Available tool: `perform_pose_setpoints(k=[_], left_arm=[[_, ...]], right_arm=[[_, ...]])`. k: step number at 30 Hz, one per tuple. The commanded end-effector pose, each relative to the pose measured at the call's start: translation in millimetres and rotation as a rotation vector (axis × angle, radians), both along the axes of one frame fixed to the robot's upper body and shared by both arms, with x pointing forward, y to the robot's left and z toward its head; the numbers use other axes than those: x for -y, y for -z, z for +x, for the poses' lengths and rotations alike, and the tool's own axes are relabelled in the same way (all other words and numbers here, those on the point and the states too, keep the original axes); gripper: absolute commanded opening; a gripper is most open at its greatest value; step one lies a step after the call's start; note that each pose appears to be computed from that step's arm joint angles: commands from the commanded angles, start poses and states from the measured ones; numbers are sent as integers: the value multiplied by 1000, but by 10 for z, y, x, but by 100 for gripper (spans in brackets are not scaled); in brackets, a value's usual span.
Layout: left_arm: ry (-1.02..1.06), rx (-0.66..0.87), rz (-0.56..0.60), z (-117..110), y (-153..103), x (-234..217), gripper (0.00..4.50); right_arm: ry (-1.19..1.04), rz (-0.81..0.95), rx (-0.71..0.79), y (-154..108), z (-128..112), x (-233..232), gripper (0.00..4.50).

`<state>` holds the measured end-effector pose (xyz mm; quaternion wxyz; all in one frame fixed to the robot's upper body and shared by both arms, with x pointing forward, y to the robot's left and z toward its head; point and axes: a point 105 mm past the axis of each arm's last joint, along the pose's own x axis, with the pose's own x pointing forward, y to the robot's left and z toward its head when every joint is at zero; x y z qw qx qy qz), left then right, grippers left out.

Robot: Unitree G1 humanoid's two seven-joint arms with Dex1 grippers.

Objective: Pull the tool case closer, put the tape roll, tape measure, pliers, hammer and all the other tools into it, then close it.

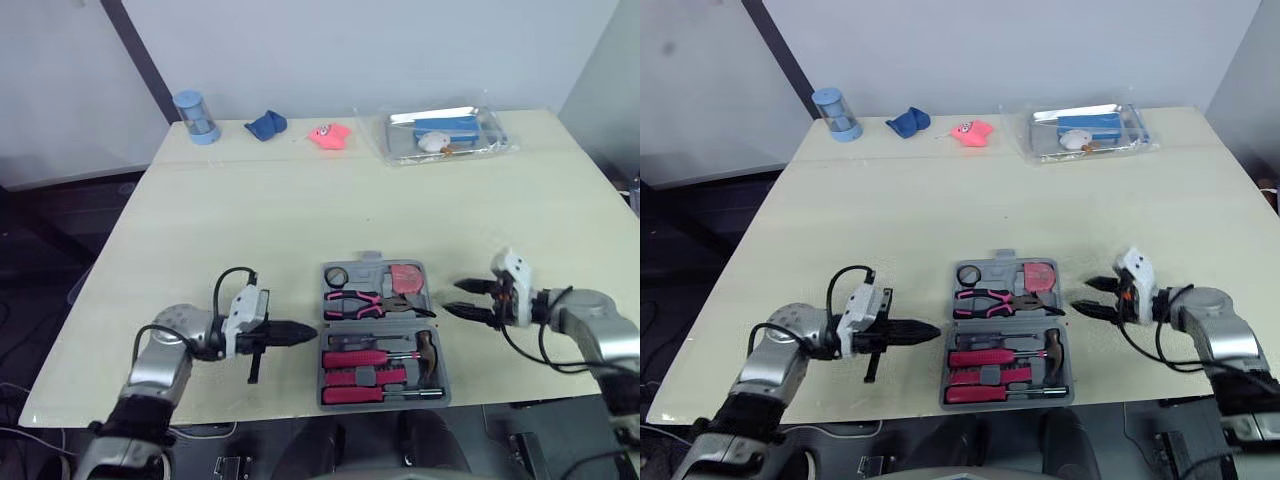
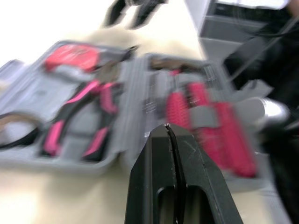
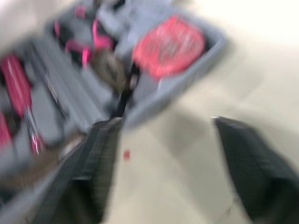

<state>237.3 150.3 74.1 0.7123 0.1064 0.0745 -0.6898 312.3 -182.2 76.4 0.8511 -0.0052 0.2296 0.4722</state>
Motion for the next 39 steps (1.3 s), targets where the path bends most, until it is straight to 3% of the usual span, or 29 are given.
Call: perform_pose_setpoints(k=[1,7,14,18,39], left_arm=[[89,-22,8,-148,-1,152,0],[125,-87,67,-259,162,306,0],[153,-78,211,-322,382,279,0],[102,-67,236,-243,485,286,0],[62,-76,211,-235,628,226,0]], right_arm=[[43,63,-112,6,120,-51,446],[96,15,-229,199,425,-59,446],[34,61,-323,262,489,-301,446],[3,169,-361,206,515,-531,446],[-186,373,-344,-212,418,-724,446]])
